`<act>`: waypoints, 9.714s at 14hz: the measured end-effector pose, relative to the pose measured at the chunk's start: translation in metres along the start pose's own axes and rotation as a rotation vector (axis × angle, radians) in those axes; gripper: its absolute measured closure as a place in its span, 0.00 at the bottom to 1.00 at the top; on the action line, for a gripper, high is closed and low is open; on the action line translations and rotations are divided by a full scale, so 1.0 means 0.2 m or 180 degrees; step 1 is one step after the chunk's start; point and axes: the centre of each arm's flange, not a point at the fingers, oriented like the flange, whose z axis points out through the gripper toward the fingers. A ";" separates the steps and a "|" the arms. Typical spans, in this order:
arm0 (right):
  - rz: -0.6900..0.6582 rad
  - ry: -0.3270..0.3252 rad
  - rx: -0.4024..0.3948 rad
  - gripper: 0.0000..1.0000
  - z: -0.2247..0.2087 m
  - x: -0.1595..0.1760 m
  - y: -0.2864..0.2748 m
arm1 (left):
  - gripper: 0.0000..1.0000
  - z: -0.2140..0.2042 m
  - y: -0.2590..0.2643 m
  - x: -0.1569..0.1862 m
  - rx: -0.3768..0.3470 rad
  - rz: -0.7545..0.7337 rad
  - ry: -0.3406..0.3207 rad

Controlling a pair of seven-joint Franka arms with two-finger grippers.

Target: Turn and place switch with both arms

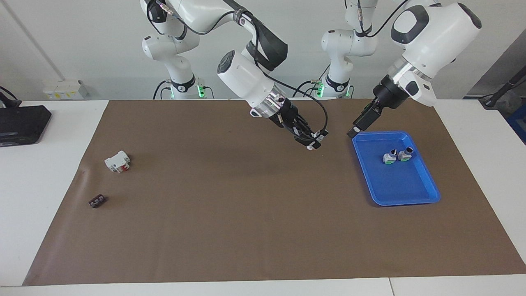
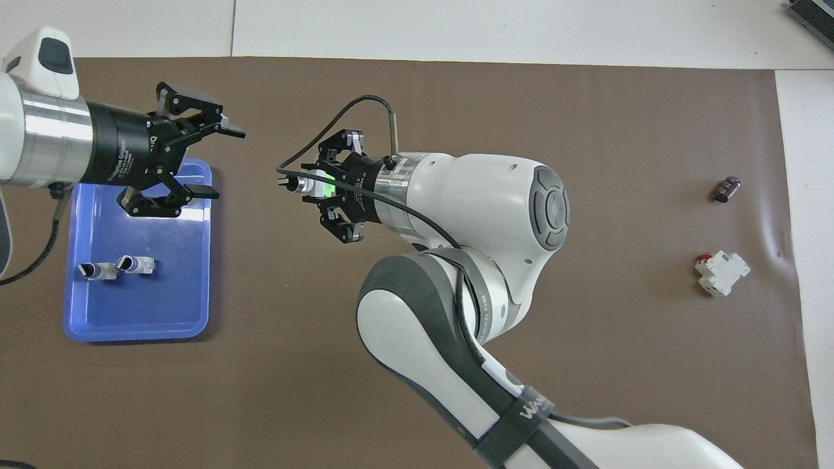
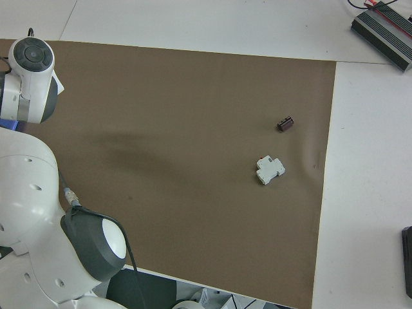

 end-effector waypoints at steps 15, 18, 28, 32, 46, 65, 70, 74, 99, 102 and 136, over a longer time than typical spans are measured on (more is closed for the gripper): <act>-0.0003 0.0005 -0.0012 0.59 0.01 0.00 0.01 | 0.50 0.17 0.00 -0.17 -0.0121 -0.1411 0.0015; -0.0002 0.0005 -0.0013 0.59 0.01 0.00 0.01 | 0.52 0.18 -0.01 -0.16 -0.0129 -0.1582 0.0017; -0.0003 0.0005 -0.0014 0.59 0.01 0.00 0.01 | 0.65 0.21 -0.05 -0.17 -0.0218 -0.1842 0.0044; 0.0000 0.0013 -0.0005 0.59 0.01 0.01 0.00 | 0.79 0.21 -0.05 -0.20 -0.0207 -0.1820 0.0034; 0.0005 0.0022 0.0030 0.59 0.00 0.02 -0.01 | 0.90 0.22 -0.04 -0.20 -0.0280 -0.0892 0.0053; 0.0016 0.0044 -0.0035 0.59 0.00 0.04 0.01 | 0.90 0.24 -0.05 -0.20 -0.0350 0.2851 0.0070; 0.0005 0.0053 -0.0106 0.59 0.02 0.03 0.05 | 0.90 0.24 -0.08 -0.20 -0.0269 0.3419 -0.0055; -0.0003 0.0053 -0.0153 0.59 0.02 0.02 0.08 | 0.90 0.24 -0.09 -0.20 -0.0229 0.3538 -0.0136; -0.0399 0.0335 -0.0072 0.01 -0.09 0.12 -0.02 | 0.90 0.11 -0.25 0.09 0.0073 0.3326 -0.0086; -0.0895 0.0505 -0.0146 0.01 -0.32 0.21 -0.06 | 0.90 0.05 -0.31 0.23 0.0272 0.3262 0.0066; -0.3943 0.1361 -0.2726 0.00 -1.97 0.99 -0.17 | 0.50 0.47 -0.93 0.85 0.1453 0.2962 0.0267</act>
